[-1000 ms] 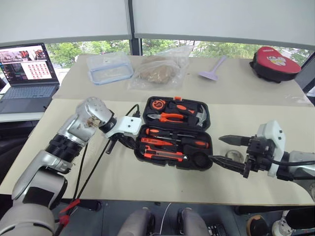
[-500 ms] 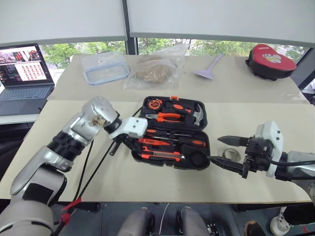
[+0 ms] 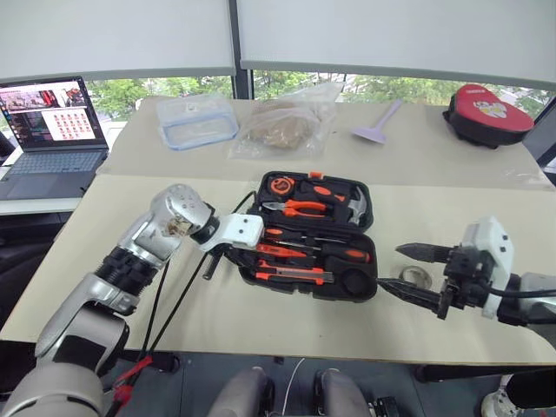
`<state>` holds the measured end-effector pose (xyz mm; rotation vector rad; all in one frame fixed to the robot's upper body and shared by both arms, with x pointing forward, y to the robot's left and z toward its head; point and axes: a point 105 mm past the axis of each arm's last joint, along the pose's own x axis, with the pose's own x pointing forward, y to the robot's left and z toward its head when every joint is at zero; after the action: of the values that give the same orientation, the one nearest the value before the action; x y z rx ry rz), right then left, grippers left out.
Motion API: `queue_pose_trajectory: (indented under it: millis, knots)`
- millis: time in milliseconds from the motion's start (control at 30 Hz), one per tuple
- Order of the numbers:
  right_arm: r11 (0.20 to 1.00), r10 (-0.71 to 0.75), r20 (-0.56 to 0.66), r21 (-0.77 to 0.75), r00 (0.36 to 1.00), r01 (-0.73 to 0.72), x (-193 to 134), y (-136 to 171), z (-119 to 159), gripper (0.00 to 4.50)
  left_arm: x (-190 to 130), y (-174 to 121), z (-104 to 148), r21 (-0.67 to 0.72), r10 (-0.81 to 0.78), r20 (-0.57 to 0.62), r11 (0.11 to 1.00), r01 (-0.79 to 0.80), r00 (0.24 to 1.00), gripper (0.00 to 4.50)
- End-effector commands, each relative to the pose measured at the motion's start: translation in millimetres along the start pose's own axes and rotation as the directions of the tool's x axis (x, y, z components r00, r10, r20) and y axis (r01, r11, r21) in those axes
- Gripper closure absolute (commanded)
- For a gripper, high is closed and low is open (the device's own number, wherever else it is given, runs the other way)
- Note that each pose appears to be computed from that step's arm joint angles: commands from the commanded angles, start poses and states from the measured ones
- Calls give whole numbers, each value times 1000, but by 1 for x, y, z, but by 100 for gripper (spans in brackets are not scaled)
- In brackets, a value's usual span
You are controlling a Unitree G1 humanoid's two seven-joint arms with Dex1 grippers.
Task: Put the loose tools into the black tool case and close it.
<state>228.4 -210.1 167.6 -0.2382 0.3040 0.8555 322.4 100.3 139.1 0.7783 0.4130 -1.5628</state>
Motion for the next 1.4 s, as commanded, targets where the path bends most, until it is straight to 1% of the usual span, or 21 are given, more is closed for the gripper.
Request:
queue_pose_trajectory:
  millis: [33, 100, 133, 267, 333, 367, 400, 433, 467, 633, 733, 767, 900, 933, 967, 1000, 1100, 1200, 1233, 1300, 1400]
  knots:
    - [994, -93, -57, -55, 994, 90, -24, -18, -1, 0, -36, 7, 34, -33, 62, 180, 998, -58, 982, 423]
    - [990, -138, -100, -27, 985, 136, -37, -31, -10, 0, -50, -2, 44, -97, 18, 249, 995, 6, 968, 377]
    - [988, -153, -114, -15, 982, 153, -41, -36, -14, 0, -54, -7, 48, -108, 1, 274, 994, 29, 962, 338]
    - [983, -181, -174, -3, 968, 183, -45, -53, -28, 0, -54, -20, 62, -74, -39, 336, 995, 67, 941, 188]
    - [987, -160, -194, -1, 968, 163, -38, -55, -34, 0, -52, -24, 68, -73, -50, 371, 994, 83, 927, 121]
    - [988, -149, -197, -2, 969, 151, -34, -55, -35, 0, -51, -25, 70, -70, -50, 376, 994, 83, 925, 95]
    - [992, -126, -200, -7, 972, 127, -26, -53, -37, 0, -48, -27, 71, -58, -57, 375, 995, 85, 925, 60]
    - [994, -108, -203, -13, 973, 108, -19, -52, -38, 0, -46, -29, 72, -49, -63, 374, 995, 88, 925, 14]
    - [995, -97, -208, -18, 973, 95, -11, -52, -40, 0, -43, -31, 72, -36, -68, 371, 995, 88, 926, 6]
    - [995, -97, -263, -46, 960, 88, 12, -56, -56, 0, -38, -34, 80, -14, -54, 377, 998, 64, 925, 6]
    - [995, -99, -294, -55, 951, 86, 19, -58, -67, 87, -38, -35, 84, -11, -55, 381, 998, 64, 923, 0]
    - [995, -96, -299, -55, 950, 83, 20, -57, -69, 107, -38, -36, 84, -8, -54, 381, 998, 62, 923, 0]
    - [995, -83, -316, -75, 945, 62, 31, -53, -82, 240, -38, -33, 84, 2, -30, 365, 1000, 31, 930, 0]
    - [995, -87, -311, -78, 947, 66, 32, -53, -82, 273, -38, -32, 83, 3, -25, 362, 1000, 26, 932, 0]
    - [995, -91, -303, -76, 949, 71, 32, -53, -81, 319, -38, -31, 83, 2, -21, 359, 1000, 22, 933, 0]
    - [994, -93, -294, -76, 951, 74, 32, -53, -80, 339, -38, -31, 82, 2, -21, 356, 1000, 21, 934, 0]
    - [994, -98, -279, -83, 955, 78, 27, -52, -75, 442, -37, -31, 80, 5, -20, 350, 1000, 20, 937, 0]
    - [994, -96, -253, -78, 963, 78, 19, -51, -64, 447, -37, -30, 81, 11, -20, 350, 1000, 18, 937, 0]
    - [995, -81, -221, -80, 972, 65, 17, -48, -53, 447, -36, -29, 81, 12, -20, 350, 1000, 17, 937, 0]
    - [995, -62, -187, -85, 980, 46, 14, -45, -42, 447, -35, -29, 81, 13, -20, 349, 1000, 17, 937, 0]
    - [994, 66, -84, -82, 994, -73, 17, -23, -7, 447, -32, -30, 78, 28, -39, 331, 999, 31, 943, 0]
